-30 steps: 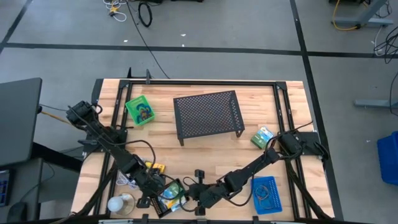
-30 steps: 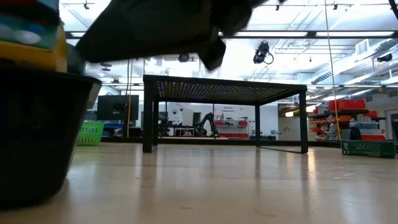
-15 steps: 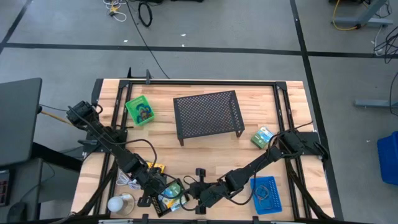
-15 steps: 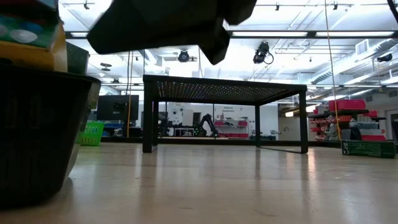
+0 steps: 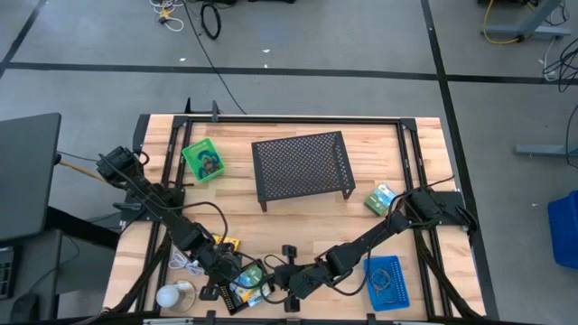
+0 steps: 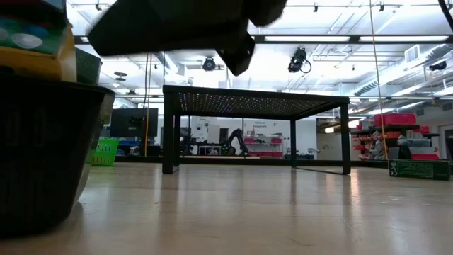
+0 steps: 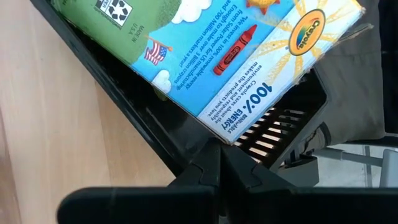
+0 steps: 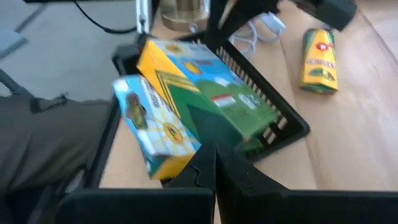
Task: Pick & Place Office Desk Supplies
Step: Adjust the yellow crayon box in the black bin
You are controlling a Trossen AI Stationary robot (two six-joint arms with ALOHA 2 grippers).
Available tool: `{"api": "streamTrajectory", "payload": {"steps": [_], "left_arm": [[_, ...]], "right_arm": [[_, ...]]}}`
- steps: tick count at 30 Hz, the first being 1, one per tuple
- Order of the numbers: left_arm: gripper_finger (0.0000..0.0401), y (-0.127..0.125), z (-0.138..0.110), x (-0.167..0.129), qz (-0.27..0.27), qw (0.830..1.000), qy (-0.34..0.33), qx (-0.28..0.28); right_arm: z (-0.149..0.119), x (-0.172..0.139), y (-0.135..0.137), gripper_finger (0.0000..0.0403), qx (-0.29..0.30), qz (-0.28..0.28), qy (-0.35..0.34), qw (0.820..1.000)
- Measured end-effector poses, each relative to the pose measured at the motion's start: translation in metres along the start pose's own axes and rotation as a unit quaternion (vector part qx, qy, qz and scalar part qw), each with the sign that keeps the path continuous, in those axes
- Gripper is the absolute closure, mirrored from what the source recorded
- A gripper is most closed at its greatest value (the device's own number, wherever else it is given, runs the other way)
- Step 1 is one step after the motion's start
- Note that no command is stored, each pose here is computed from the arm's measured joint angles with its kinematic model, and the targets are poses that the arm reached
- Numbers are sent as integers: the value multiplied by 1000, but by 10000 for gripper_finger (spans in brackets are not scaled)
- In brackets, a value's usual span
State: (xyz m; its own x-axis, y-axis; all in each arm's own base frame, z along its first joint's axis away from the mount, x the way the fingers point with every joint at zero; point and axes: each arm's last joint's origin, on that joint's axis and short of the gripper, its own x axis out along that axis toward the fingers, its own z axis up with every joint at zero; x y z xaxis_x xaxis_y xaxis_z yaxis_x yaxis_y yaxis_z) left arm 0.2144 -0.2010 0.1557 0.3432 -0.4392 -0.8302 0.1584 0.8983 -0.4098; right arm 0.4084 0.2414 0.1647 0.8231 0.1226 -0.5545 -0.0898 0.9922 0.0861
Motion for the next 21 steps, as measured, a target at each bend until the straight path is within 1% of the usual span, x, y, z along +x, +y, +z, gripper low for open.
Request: {"api": "streamTrajectory", "payload": {"steps": [3,12,21], "left_arm": [[400,0,0,0,0,1000,0,0],[400,0,0,0,1,1000,0,1],[400,-1,1,0,-3,1000,-5,4]], "right_arm": [[3,1,-1,403,3,14,-10,1000],[-4,13,-7,403,3,19,-1,1000],[-6,16,-8,403,4,22,0,1000]]}}
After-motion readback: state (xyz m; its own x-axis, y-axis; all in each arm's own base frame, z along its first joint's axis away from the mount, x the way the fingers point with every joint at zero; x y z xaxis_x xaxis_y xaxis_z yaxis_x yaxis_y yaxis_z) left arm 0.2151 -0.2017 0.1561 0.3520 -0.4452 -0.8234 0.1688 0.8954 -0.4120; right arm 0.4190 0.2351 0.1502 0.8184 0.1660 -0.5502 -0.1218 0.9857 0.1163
